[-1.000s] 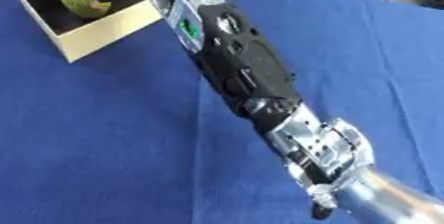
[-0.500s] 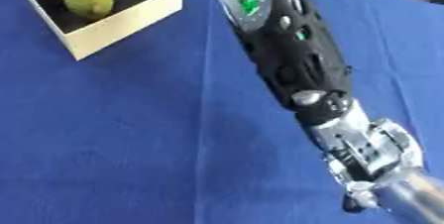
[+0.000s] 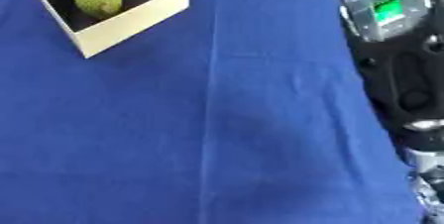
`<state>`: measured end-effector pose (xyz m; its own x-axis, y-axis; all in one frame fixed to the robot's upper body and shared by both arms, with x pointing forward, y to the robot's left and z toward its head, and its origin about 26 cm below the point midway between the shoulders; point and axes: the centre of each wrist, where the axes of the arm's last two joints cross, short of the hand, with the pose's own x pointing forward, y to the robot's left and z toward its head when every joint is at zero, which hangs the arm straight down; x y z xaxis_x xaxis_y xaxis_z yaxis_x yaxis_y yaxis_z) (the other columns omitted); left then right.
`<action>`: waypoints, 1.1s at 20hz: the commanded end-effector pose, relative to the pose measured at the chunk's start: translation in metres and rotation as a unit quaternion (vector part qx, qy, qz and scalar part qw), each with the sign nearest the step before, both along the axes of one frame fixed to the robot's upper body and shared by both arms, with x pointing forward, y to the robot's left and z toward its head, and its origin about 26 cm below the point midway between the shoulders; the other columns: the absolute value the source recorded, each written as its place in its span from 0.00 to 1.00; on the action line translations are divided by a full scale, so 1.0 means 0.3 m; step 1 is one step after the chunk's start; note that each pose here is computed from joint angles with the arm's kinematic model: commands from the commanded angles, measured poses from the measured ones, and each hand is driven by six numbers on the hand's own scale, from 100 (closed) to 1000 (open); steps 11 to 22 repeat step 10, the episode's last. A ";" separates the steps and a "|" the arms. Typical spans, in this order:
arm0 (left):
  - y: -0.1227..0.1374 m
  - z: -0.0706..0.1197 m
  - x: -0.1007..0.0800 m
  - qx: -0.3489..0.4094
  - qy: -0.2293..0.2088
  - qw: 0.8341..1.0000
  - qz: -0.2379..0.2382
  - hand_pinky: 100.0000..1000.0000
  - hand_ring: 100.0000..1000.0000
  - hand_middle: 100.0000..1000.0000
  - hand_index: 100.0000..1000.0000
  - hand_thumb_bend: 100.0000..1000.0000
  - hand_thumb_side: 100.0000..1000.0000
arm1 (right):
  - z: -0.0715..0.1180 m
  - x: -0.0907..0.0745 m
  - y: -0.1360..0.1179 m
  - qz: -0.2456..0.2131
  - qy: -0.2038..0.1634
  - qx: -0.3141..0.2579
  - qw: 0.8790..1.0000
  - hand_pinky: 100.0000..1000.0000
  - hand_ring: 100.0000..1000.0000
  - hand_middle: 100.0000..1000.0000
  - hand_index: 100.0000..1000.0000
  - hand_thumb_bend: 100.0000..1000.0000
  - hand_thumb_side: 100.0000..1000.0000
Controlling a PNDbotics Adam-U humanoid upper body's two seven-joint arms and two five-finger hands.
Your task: Pick up objects on the table and place them in the box.
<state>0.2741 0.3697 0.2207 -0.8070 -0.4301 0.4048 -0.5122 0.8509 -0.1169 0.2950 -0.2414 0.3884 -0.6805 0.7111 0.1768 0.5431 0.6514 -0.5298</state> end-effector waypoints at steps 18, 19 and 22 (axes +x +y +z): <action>0.006 0.020 -0.011 0.003 -0.017 1.000 0.010 0.77 0.45 0.46 0.47 0.14 0.00 | -0.136 -0.016 -0.189 0.007 -0.086 0.088 0.992 0.77 0.76 0.72 0.81 0.00 0.53; 0.006 0.020 -0.011 0.003 -0.017 1.000 0.010 0.77 0.45 0.46 0.47 0.14 0.00 | -0.136 -0.016 -0.189 0.007 -0.086 0.088 0.992 0.77 0.76 0.72 0.81 0.00 0.53; 0.006 0.020 -0.011 0.003 -0.017 1.000 0.010 0.77 0.45 0.46 0.47 0.14 0.00 | -0.136 -0.016 -0.189 0.007 -0.086 0.088 0.992 0.77 0.76 0.72 0.81 0.00 0.53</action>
